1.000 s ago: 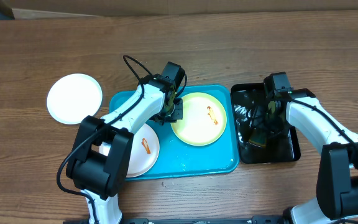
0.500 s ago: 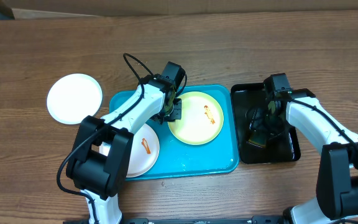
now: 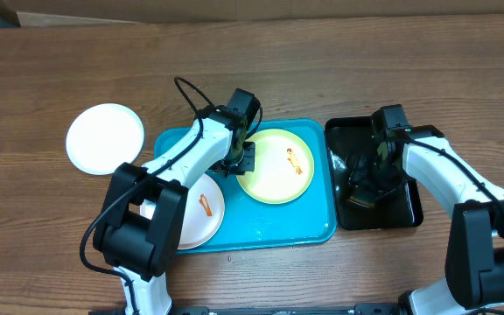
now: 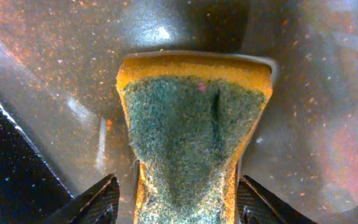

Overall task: Clean dirty plates on tray and stack at the side
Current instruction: 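Dip and swish the sponge in the water with the right gripper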

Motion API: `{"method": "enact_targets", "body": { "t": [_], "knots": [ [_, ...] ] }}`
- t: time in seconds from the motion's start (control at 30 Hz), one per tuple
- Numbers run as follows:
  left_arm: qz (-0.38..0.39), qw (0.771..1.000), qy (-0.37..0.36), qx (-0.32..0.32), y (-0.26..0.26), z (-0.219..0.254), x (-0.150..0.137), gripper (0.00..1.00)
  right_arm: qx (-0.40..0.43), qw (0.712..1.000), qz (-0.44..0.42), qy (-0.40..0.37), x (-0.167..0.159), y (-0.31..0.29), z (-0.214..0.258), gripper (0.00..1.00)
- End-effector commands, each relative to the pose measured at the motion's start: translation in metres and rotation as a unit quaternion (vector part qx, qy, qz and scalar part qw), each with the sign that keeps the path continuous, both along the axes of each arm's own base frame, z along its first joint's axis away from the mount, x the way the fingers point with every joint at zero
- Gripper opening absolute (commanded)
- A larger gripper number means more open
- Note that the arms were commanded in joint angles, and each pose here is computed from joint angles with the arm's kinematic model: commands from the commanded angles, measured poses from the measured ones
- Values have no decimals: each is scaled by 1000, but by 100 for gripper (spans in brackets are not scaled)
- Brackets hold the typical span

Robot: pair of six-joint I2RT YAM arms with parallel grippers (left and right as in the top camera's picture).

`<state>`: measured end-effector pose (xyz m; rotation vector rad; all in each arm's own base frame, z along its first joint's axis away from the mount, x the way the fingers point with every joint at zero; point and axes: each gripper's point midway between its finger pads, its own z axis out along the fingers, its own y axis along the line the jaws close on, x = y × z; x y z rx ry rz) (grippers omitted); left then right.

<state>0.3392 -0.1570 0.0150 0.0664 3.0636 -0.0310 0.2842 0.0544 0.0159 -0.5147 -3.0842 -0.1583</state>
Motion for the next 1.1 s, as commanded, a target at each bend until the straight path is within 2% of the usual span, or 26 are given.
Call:
{"method": "enact_targets", "body": {
  "t": [0.0,0.03,0.2,0.23,0.3,0.37,0.5,0.6,0.67,0.77,0.8,0.83,0.87,0.93,1.07],
  "knots": [
    [-25,1000,12,-14,-8,-4,-5,7,9,1000,1,-7,-1,2,4,61],
    [-37,999,9,-14,-8,-3,-4,4,9,1000,4,-7,-1,2,4,61],
    [-92,995,-20,-12,-11,-2,9,6,8,998,58,-11,-2,2,4,60],
    [-92,995,-25,-10,-10,-2,11,11,8,998,62,-8,-3,2,4,60],
    [-91,995,-30,-9,-10,-2,13,29,7,998,63,-4,-6,2,4,60],
    [-74,997,-25,-11,-10,-2,11,35,7,998,63,-3,-6,2,4,59],
    [-34,999,1,-5,-5,-3,0,32,7,998,60,-1,-7,2,4,45],
    [-28,999,17,-15,-7,-4,-7,27,8,999,47,9,-11,1,4,40],
    [-28,999,19,-22,-10,-4,-8,26,6,999,47,14,-14,1,4,33],
    [-28,999,13,-24,-11,-3,-5,27,-2,999,48,10,-11,-2,4,29],
    [-28,999,11,-25,-11,-3,-4,27,-7,999,48,4,-8,-3,6,34],
    [-28,999,9,-26,-12,-3,-3,28,-9,999,47,0,-5,-4,8,52],
    [-28,999,7,-27,-12,-3,-2,32,-8,999,47,-6,0,-4,11,60],
    [-29,999,2,-28,-13,-3,0,35,-9,999,48,-20,9,-3,17,63],
    [-28,999,-2,-30,-14,-3,2,34,-13,998,48,-32,16,-4,19,61]
  ]
}}
